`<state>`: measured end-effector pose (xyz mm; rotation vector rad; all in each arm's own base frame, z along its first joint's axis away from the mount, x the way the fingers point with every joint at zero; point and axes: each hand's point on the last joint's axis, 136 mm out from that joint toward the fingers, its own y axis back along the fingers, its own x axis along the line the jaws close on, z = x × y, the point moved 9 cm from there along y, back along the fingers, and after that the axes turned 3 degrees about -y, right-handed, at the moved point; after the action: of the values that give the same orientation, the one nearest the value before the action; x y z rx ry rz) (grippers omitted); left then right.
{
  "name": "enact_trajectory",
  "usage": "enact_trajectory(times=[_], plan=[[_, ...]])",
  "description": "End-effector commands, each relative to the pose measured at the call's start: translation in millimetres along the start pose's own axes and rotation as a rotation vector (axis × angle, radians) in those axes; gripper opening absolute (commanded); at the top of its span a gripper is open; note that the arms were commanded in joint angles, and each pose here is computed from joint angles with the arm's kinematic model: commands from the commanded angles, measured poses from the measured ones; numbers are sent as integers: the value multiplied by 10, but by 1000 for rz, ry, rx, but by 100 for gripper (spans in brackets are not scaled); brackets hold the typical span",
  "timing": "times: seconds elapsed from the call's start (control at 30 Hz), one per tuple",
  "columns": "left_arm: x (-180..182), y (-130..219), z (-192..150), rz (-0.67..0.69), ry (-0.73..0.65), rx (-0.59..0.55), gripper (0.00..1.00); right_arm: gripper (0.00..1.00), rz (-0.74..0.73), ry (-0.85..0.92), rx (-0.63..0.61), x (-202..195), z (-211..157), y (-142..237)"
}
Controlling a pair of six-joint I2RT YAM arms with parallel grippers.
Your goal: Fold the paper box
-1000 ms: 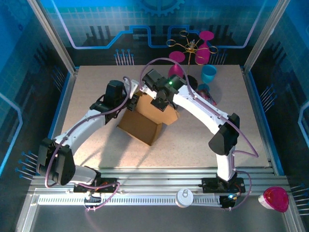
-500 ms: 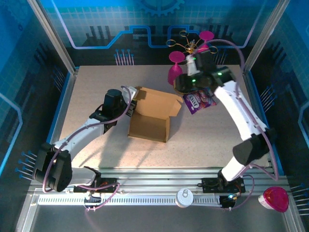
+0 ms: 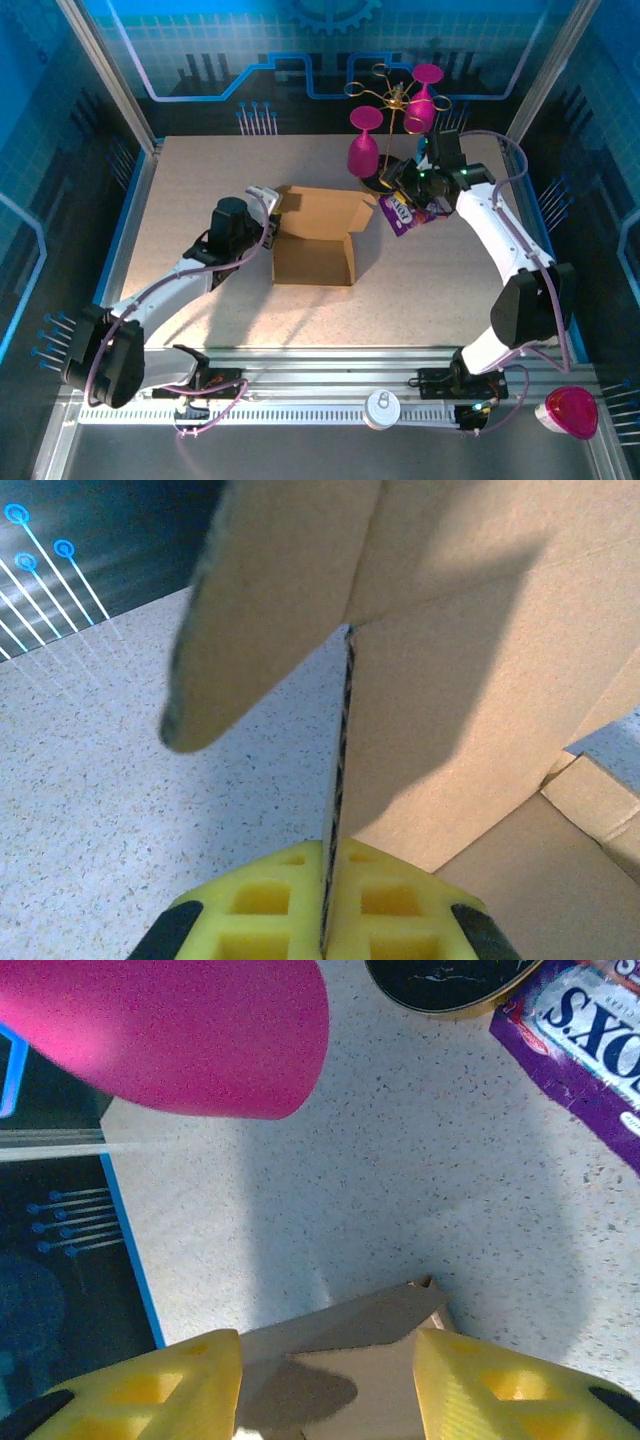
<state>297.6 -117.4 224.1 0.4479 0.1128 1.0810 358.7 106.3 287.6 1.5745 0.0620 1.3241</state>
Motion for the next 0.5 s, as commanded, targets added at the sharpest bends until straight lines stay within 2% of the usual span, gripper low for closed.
enact_trajectory(times=[0.0, 0.23, 0.47], plan=[[-32, 97, 115, -16, -21, -93, 0, 49, 58, -109, -10, -59, 71, -155], [-71, 116, 100, -38, -8, -98, 0, 49, 150, -260, 34, -209, 32, -501], [-102, 89, 132, -41, -7, -96, 0, 50, 205, -391, 102, -326, -94, -682]])
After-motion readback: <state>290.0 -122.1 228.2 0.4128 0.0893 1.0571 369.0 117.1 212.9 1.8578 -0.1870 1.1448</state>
